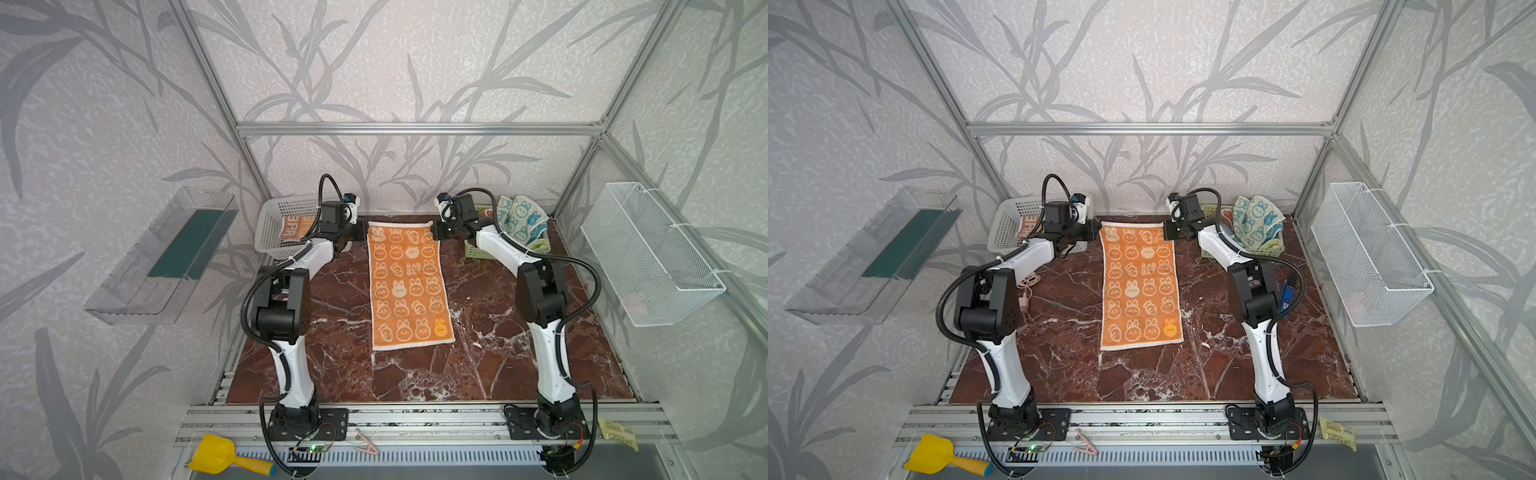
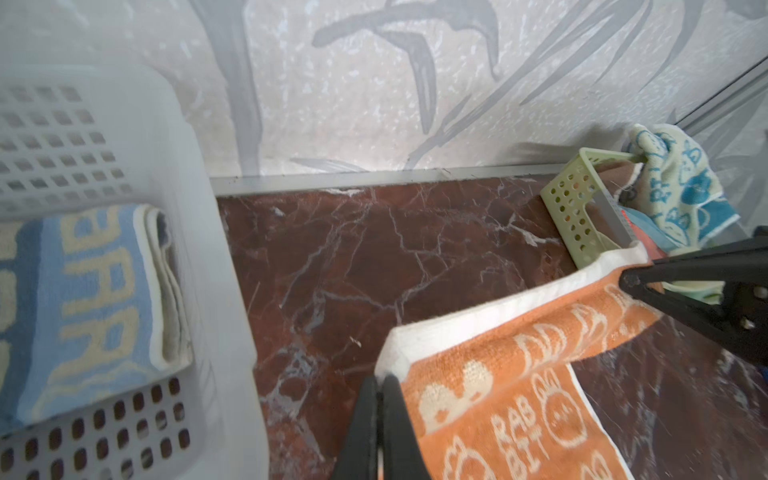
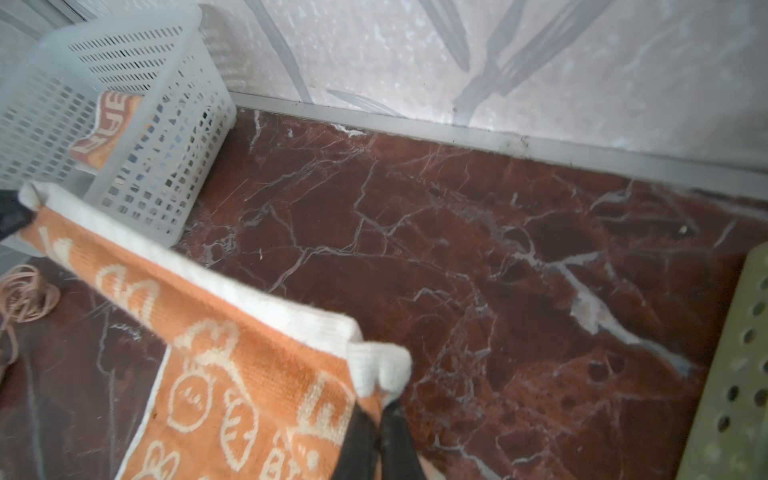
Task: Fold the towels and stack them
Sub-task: 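Lay the orange towel flat on the table with both grippers, pulling toward the robot, then fold the far edge of the orange towel toward the robot with both grippers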
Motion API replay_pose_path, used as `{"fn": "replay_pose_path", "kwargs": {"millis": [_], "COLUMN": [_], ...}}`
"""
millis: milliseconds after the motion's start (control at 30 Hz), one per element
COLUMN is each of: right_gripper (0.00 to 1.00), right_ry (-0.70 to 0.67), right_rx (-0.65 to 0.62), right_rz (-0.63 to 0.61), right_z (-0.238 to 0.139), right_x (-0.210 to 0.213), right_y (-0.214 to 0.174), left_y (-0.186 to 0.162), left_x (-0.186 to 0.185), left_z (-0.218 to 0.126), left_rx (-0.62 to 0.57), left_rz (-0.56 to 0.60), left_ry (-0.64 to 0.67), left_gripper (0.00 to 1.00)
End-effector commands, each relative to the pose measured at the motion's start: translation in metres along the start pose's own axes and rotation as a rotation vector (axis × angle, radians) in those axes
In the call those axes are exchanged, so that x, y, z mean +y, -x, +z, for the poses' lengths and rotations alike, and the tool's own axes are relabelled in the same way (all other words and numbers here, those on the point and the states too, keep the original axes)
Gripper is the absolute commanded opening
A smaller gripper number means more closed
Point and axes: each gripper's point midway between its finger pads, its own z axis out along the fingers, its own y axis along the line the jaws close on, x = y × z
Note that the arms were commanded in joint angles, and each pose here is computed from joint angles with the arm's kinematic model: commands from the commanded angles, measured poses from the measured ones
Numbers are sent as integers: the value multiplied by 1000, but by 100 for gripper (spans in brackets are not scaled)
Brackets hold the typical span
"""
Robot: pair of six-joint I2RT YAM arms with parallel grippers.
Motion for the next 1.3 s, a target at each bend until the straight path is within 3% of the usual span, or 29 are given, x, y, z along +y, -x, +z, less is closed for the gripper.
{"fn": "replay_pose_path", "kwargs": {"millis": [0, 167, 367, 467, 700, 867, 1167, 1267], "right_gripper": [0, 0, 0, 0, 0, 0, 0, 0], "right_ry": [94, 77, 95, 118, 103, 81, 100, 82], "right_rx": [-70, -12, -38, -21, 92, 135, 110, 119], "right_rz": [45, 42, -3, 9, 16, 35, 4, 7], "right_z": [-32, -33, -72, -82, -73, -63, -87, -92], "right_x": [19, 22, 39, 45, 47, 36, 54, 50], "right_y": [23, -10, 5, -7, -93, -121, -89, -98], "left_y": [12, -21, -1, -9, -92, -141, -104, -109], "left_x": [-17, -19, -34, -38, -32, -27, -43, -44], "left_z": [-28, -45, -80, -88, -91, -96, -117, -119], "left_rx": [-74, -75, -97, -83, 3, 77, 36, 57], "left_rz": [-62, -140, -82, -90, -177, -190, -132, -142], "left_ry": [-57, -56, -48, -52, -18, 28, 9, 12], "left_gripper": [0, 0, 0, 0, 0, 0, 0, 0]}}
